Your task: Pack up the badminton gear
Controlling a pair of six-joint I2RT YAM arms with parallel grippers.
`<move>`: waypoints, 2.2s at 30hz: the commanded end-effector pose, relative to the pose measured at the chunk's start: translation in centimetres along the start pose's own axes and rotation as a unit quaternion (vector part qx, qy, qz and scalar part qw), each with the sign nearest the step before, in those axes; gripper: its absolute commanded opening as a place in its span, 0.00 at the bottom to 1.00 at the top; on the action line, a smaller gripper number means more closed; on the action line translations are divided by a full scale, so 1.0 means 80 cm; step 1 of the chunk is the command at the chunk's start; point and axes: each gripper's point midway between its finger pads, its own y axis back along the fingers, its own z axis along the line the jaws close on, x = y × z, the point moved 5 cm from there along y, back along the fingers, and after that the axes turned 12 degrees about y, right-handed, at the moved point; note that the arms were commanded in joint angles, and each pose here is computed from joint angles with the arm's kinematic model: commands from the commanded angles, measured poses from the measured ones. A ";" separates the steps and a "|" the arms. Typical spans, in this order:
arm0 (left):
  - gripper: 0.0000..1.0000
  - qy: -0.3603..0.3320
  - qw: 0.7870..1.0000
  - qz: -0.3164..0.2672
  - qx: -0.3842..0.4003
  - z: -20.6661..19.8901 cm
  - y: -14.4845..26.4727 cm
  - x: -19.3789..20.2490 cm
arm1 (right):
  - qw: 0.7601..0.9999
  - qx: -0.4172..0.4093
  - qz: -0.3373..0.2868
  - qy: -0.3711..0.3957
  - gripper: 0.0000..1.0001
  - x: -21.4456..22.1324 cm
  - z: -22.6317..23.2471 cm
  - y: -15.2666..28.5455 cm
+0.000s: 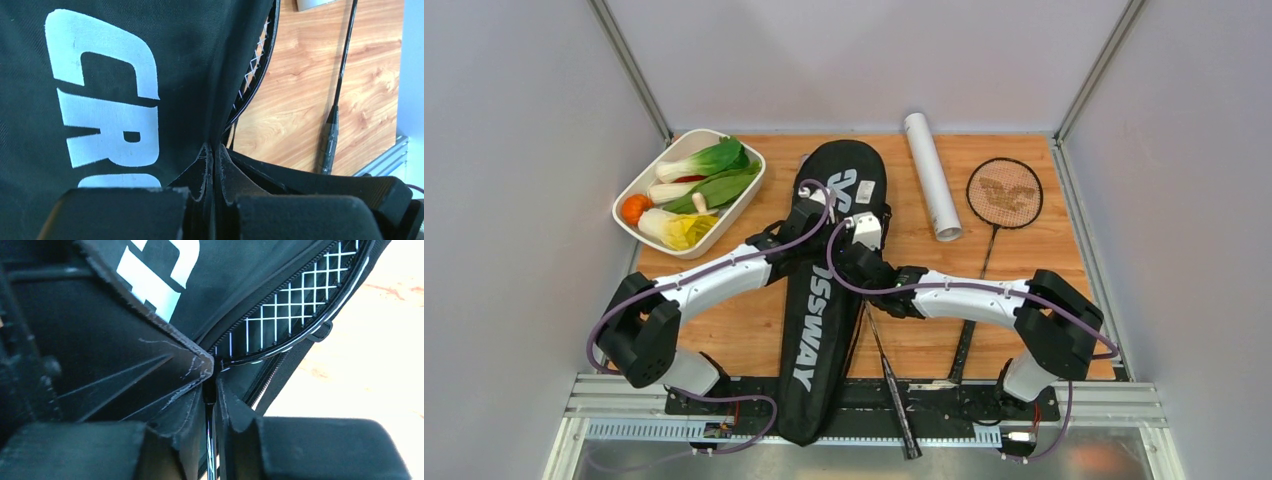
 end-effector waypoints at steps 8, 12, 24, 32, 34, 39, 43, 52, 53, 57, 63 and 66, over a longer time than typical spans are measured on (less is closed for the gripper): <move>0.00 0.014 0.999 -0.027 0.022 -0.022 -0.002 -0.015 | 0.991 -0.131 -0.002 -0.021 0.54 -0.009 0.001 0.063; 0.00 0.012 0.999 -0.023 0.022 -0.022 -0.008 -0.014 | 0.980 -0.195 0.036 -0.008 0.65 0.031 -0.010 0.103; 0.00 0.019 0.999 -0.021 0.023 -0.023 -0.012 -0.014 | 0.952 -0.287 0.098 -0.032 0.64 0.105 -0.019 0.147; 0.00 0.019 0.999 -0.021 0.023 -0.023 -0.012 -0.014 | 0.934 -0.324 0.133 -0.069 0.55 0.150 -0.010 0.148; 0.00 0.022 0.999 -0.023 0.025 -0.024 -0.012 -0.014 | 0.931 -0.329 0.133 -0.086 0.54 0.157 -0.008 0.145; 0.00 0.033 0.999 -0.023 0.031 -0.025 -0.013 -0.013 | 0.926 -0.337 0.132 -0.102 0.49 0.163 0.000 0.136; 0.00 0.036 0.999 -0.025 0.031 -0.023 -0.013 -0.012 | 0.924 -0.341 0.130 -0.113 0.43 0.165 0.006 0.129; 0.00 0.054 0.997 -0.033 0.032 -0.020 -0.013 -0.011 | 0.922 -0.336 0.065 -0.182 0.00 0.122 0.011 0.129; 0.00 0.057 0.997 -0.035 0.035 -0.020 -0.013 -0.010 | 0.921 -0.334 0.047 -0.194 0.00 0.107 0.010 0.132; 0.00 0.079 0.995 -0.033 0.041 -0.021 -0.012 -0.005 | 0.924 -0.307 -0.012 -0.226 0.00 0.059 0.006 0.132; 0.00 0.108 0.991 -0.027 0.079 -0.037 -0.010 -0.001 | 0.937 -0.269 -0.047 -0.219 0.00 0.034 0.007 0.111; 0.00 0.112 0.989 -0.023 0.098 -0.047 -0.007 0.000 | 0.937 -0.268 -0.051 -0.217 0.00 0.032 0.014 0.099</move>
